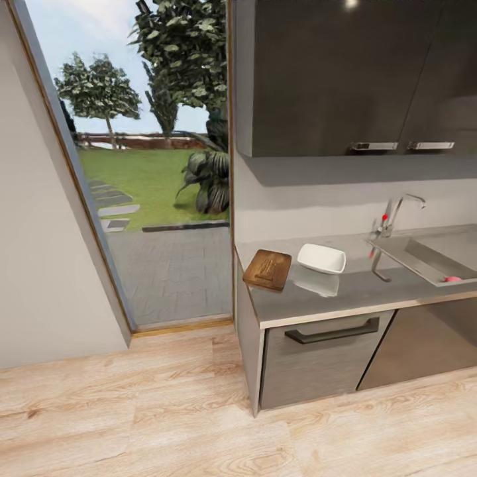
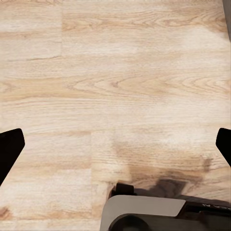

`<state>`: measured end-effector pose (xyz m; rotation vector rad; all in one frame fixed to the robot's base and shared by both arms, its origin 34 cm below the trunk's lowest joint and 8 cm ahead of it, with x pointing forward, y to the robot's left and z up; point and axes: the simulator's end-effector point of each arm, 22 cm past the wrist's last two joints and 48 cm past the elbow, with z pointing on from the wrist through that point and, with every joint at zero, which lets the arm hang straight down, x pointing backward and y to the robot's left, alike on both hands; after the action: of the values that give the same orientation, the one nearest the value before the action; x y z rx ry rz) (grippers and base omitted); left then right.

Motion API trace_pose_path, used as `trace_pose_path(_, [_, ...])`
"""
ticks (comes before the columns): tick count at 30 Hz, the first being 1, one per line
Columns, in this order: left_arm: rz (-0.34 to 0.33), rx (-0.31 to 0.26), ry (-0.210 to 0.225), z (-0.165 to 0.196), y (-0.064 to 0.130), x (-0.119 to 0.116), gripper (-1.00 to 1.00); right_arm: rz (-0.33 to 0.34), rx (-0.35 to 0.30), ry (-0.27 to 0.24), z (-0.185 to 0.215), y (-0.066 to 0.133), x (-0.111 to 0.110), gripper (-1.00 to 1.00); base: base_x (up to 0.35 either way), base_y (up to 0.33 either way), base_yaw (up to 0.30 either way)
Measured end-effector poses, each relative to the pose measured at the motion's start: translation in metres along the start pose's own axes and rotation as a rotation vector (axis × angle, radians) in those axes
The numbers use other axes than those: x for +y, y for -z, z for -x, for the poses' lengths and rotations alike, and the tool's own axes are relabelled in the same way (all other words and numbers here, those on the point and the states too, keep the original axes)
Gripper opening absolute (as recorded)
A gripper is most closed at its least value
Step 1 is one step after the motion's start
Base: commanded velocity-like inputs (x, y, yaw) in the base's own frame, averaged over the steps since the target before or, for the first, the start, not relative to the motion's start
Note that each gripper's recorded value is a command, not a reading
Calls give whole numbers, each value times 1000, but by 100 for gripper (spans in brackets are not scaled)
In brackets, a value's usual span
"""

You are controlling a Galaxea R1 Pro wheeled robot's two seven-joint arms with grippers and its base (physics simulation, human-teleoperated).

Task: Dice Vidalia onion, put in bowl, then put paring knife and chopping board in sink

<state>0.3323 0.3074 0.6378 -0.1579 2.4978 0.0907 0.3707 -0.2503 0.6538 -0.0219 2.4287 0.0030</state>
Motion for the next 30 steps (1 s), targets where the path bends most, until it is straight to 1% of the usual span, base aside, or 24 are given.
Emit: trace_pose_path(30, [4,0,6,6,26,3,100,-1,1,-1,7,26,0,100,0,0,0])
